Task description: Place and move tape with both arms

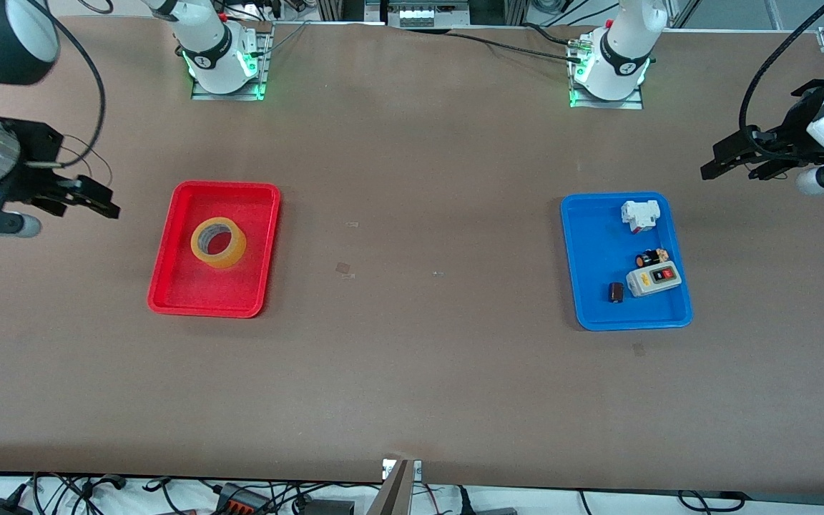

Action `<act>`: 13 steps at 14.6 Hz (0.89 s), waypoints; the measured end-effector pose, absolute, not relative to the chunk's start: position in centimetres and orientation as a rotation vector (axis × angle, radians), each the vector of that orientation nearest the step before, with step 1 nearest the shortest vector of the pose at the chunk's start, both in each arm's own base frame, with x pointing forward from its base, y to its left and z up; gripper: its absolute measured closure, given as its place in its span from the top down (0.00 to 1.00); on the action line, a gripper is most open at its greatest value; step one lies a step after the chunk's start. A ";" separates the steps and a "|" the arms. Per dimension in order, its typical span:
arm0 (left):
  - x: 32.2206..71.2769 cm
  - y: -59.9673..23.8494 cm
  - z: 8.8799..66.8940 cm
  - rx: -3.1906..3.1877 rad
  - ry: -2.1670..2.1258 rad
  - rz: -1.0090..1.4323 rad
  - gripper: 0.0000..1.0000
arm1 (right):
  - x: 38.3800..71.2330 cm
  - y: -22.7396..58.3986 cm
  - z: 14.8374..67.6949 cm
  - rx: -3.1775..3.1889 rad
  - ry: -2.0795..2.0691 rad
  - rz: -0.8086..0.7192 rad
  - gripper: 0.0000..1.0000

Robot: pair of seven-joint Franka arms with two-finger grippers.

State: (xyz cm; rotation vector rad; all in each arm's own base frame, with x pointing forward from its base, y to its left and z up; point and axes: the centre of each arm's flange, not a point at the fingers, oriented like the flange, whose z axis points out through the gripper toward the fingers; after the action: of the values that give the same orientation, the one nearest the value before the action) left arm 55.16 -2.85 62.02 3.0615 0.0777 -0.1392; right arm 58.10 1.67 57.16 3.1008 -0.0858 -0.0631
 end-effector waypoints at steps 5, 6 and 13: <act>54.8 -2.9 62.2 3.062 0.076 -0.137 1.00 | 55.0 1.9 64.8 3.105 -0.089 0.005 0.99; 54.8 -2.9 62.1 3.062 0.076 -0.138 1.00 | 54.7 1.9 65.2 3.105 -0.090 0.011 1.00; 54.8 -2.9 62.1 3.062 0.076 -0.138 1.00 | 54.7 1.7 64.7 3.104 -0.076 -0.022 1.00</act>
State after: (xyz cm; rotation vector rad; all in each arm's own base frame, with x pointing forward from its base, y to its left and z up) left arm 54.82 -2.90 62.14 3.0623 0.0760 -0.1381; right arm 54.75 1.67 64.71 3.1041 -0.0761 -0.0225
